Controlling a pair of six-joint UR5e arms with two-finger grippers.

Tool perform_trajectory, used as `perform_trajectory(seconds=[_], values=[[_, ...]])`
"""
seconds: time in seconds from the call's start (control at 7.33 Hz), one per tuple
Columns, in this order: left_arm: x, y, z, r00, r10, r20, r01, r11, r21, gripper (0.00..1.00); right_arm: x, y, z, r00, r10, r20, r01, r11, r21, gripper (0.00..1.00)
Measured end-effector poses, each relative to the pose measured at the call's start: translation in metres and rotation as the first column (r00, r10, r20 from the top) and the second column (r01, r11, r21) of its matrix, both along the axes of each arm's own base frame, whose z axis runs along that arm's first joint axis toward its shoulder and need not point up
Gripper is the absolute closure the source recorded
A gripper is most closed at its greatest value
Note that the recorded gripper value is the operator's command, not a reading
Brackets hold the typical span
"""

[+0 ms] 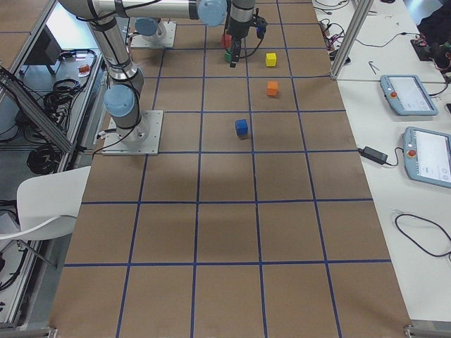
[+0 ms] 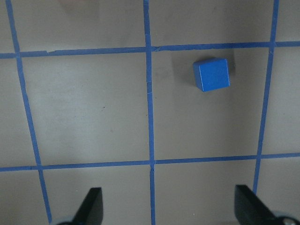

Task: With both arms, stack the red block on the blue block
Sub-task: 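Lower the left gripper over the red cube and close on it, then carry the red cube with the left gripper toward the table center and release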

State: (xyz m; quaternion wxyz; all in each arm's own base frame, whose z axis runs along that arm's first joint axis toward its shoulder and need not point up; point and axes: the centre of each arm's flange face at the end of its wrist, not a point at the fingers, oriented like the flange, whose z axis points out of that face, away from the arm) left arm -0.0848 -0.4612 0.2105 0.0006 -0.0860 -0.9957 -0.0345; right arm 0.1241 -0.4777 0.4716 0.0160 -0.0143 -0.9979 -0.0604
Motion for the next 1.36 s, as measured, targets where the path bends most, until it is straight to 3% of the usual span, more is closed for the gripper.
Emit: perform_trajectory(seconds=[0.14, 0.27, 0.41, 0.55, 0.95, 1.36], values=[[-0.001, 0.006, -0.013, 1.000, 0.006, -0.001, -0.006, 1.000, 0.000, 0.00, 0.000, 0.000, 0.000, 1.000, 0.001, -0.007, -0.002, 1.000, -0.001, 0.00], [-0.001, 0.011, -0.022, 1.000, 0.011, -0.005, -0.011, 1.000, 0.005, 0.29, 0.000, 0.000, 0.001, 1.000, 0.002, -0.011, -0.002, 1.000, -0.003, 0.00], [-0.002, 0.014, -0.028, 1.000, 0.018, -0.008, -0.018, 1.000, 0.003, 0.66, -0.001, 0.001, 0.001, 1.000, -0.001, -0.012, 0.001, 1.000, -0.002, 0.00], [-0.002, 0.014, -0.029, 1.000, 0.024, -0.007, -0.024, 1.000, -0.003, 0.75, 0.000, 0.001, -0.001, 1.000, -0.005, -0.013, 0.005, 1.000, 0.004, 0.00], [-0.004, 0.001, -0.004, 1.000, 0.028, 0.000, -0.028, 0.997, -0.078, 0.77, 0.000, 0.003, -0.009, 1.000, -0.007, -0.012, 0.008, 1.000, 0.016, 0.00], [-0.051, -0.031, 0.052, 0.994, 0.103, -0.033, -0.106, 0.989, -0.104, 0.78, -0.001, 0.003, -0.010, 1.000, -0.004, -0.012, 0.004, 1.000, 0.018, 0.00]])
